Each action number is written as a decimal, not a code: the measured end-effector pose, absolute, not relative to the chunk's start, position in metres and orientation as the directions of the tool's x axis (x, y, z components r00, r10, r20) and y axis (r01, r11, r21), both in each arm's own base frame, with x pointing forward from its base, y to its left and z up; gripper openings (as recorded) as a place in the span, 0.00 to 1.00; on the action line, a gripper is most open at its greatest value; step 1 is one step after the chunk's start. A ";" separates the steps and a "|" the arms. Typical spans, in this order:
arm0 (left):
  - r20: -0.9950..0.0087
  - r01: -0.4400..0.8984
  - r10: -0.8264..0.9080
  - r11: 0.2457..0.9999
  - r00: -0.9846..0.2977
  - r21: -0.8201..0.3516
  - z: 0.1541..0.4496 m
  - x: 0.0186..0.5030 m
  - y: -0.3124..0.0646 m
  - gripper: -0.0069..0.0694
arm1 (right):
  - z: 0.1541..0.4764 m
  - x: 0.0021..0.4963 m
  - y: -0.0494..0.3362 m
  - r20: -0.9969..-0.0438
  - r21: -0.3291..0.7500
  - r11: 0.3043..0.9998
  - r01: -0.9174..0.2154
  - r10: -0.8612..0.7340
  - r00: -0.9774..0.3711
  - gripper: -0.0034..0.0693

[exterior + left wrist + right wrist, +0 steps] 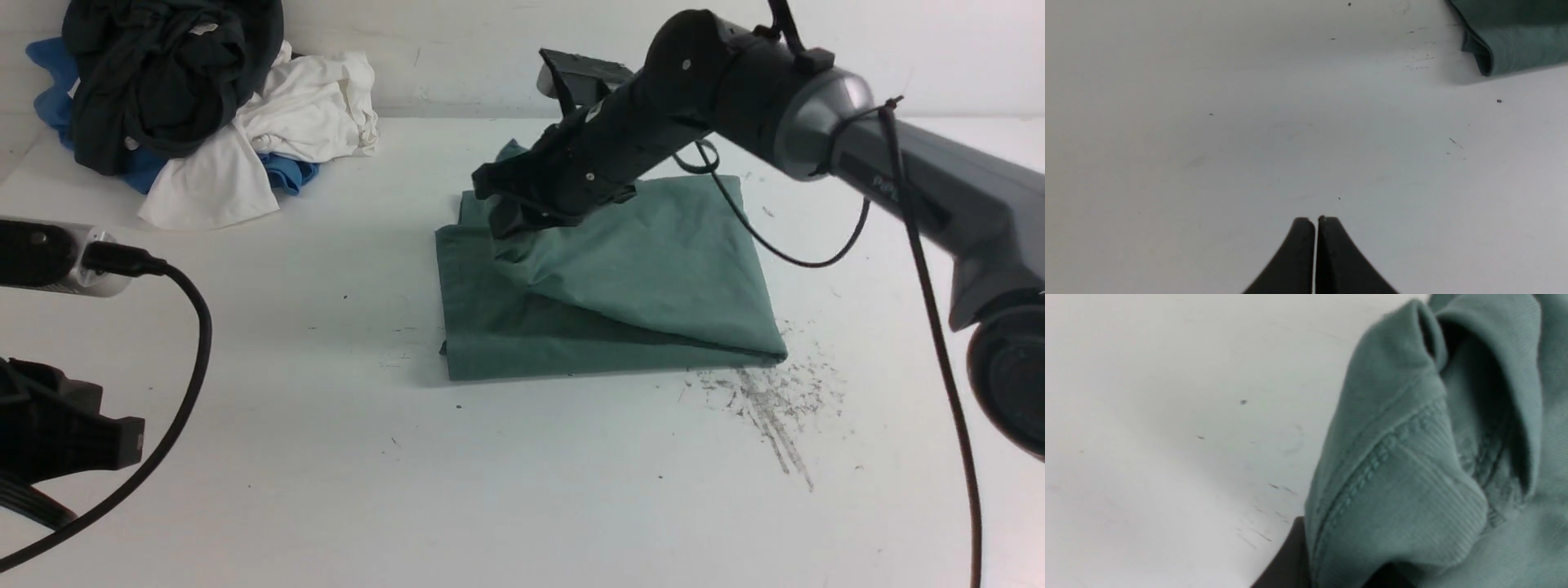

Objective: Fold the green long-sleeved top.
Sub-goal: Use the right arm to drag the right edge of the fabric to the left and folds it over the left edge

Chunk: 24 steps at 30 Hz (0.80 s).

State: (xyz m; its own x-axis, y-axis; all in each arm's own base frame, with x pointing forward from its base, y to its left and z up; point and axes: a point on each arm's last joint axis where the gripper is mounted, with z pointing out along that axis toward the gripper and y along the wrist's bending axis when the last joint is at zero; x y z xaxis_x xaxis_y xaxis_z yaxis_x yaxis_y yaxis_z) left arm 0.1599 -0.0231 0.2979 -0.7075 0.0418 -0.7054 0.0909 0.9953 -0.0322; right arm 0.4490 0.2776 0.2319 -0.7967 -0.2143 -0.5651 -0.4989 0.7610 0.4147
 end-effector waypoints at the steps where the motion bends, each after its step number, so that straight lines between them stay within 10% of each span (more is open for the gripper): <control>1: -0.702 0.091 0.042 0.995 -0.711 -0.032 0.297 0.161 -0.023 0.08 | 0.221 0.449 0.284 -0.553 0.438 0.753 -0.491 -0.205 -0.808 0.12; 8: -0.686 0.090 0.044 0.995 -0.727 -0.032 0.292 0.163 -0.024 0.08 | 0.166 0.454 0.300 -0.453 0.570 0.712 -0.410 -0.144 -0.880 0.35; 15: -0.680 0.090 0.044 0.995 -0.732 -0.032 0.290 0.163 -0.024 0.08 | 0.247 0.454 0.295 -0.625 0.508 0.643 -0.573 -0.183 -0.759 0.65; 24: -0.701 0.099 0.035 0.994 -0.712 -0.051 0.293 0.163 -0.025 0.08 | 0.261 0.443 0.289 -0.600 0.330 0.656 -0.679 -0.410 -0.687 0.43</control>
